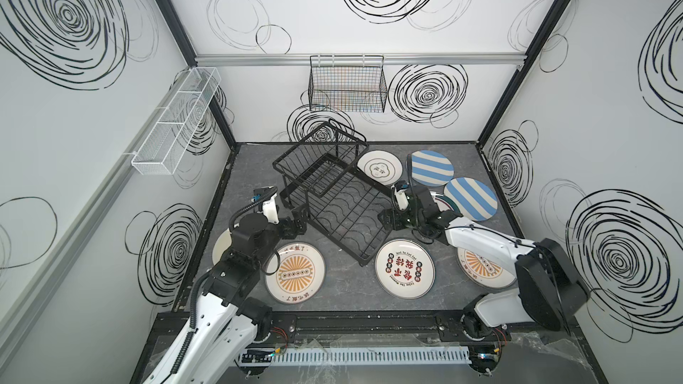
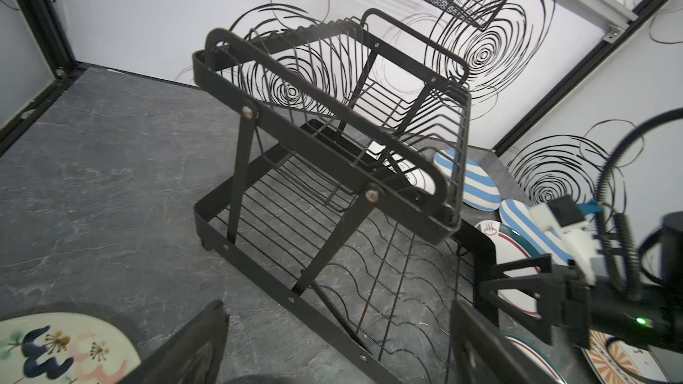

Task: Load plates into a dish rack
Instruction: Rotate the dish rack at the center of the table.

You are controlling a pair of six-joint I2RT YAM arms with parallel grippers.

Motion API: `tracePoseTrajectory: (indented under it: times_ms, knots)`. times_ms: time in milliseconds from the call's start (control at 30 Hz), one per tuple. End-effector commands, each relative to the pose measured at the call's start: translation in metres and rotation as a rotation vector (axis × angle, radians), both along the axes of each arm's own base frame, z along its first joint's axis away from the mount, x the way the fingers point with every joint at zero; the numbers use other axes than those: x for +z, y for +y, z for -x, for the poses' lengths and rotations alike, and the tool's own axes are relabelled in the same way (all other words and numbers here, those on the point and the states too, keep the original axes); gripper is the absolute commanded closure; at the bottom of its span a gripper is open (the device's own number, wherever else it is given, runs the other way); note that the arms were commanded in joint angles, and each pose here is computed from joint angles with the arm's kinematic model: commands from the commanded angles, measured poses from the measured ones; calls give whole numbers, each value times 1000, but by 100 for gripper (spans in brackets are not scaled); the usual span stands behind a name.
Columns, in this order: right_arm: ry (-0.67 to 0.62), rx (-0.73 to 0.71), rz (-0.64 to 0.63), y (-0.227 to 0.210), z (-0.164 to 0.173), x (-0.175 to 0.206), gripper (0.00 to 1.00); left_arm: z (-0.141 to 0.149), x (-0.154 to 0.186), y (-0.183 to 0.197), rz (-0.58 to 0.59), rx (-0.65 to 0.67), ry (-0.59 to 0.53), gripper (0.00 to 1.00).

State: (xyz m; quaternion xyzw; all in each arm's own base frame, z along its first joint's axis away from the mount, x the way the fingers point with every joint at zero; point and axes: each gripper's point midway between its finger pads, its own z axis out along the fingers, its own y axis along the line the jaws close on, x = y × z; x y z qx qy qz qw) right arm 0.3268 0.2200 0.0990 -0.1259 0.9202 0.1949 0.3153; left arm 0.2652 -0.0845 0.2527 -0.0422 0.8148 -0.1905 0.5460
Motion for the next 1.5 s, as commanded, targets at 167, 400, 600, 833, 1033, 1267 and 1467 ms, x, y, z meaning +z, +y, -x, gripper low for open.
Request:
tracePoseTrajectory:
  times_ms: [167, 400, 600, 833, 1033, 1267, 1467]
  knots:
    - [-145, -40, 255, -20, -68, 24, 8, -1, 5, 2, 14, -41, 4, 4]
    - [-124, 58, 271, -22, -106, 7, 6, -3, 9, 8, 48, -43, -9, 4]
    - [-135, 146, 285, -5, -115, -6, 5, -4, 7, 12, 34, -30, -11, 4]
    - [-92, 151, 314, -11, -122, -27, 5, -3, -1, 6, 60, -61, 1, 4]
    - [-60, 213, 267, 2, -113, -33, 5, -3, -4, 3, 69, -75, 8, 4]
    - [-61, 306, 179, 35, -100, -27, 7, -1, -3, 4, 61, -71, 6, 4]
    - [-51, 354, 121, 57, -91, -26, 8, -1, -6, 7, 47, -59, 15, 4]
